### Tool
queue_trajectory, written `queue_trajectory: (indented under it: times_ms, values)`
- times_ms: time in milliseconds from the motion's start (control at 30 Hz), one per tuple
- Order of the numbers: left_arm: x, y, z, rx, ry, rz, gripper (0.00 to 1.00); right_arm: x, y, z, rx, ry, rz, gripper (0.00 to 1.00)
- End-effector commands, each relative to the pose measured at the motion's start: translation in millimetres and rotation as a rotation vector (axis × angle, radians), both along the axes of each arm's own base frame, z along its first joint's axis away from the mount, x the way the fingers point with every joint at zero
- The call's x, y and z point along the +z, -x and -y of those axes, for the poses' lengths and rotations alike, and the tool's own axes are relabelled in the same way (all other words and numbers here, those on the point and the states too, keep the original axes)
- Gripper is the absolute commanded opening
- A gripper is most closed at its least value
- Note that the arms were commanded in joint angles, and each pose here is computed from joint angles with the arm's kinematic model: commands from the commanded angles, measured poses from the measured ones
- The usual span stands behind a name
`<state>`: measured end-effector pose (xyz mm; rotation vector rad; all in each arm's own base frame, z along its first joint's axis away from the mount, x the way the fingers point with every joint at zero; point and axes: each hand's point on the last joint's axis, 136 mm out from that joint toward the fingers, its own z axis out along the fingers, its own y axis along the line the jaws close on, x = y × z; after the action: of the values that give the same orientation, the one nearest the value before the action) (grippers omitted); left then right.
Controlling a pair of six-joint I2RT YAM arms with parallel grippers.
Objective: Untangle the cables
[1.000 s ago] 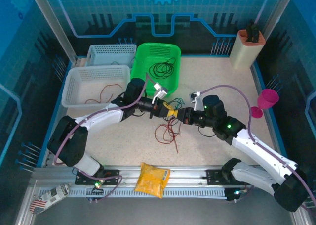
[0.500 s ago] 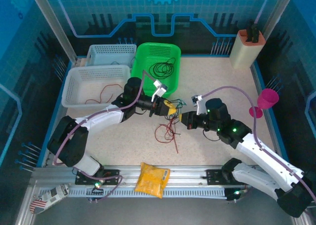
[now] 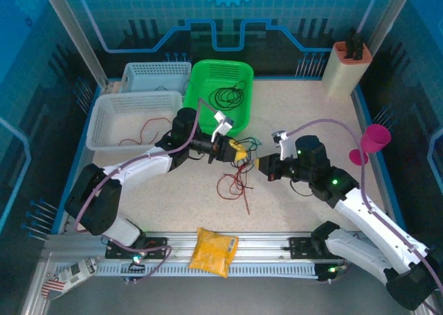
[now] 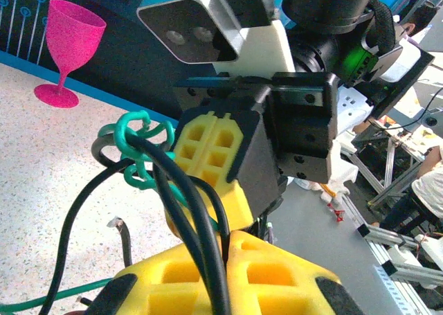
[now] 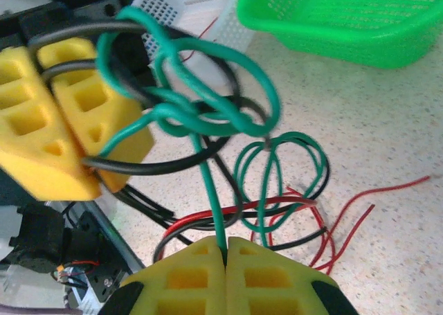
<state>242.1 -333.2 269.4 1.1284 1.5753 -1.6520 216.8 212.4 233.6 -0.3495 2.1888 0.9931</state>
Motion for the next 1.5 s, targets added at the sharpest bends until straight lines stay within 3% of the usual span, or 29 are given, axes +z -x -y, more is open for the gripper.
queue_trajectory:
  times_ms: [0,1467]
  values:
    - [32,5,0,-0.03,0.069,0.105,0.0,-7,10,-15,0.071,0.016,0.021,0.0]
    - [19,15,5,-0.072,0.038,0.074,0.0,89,-44,-17,-0.133,-0.11,0.443,0.0]
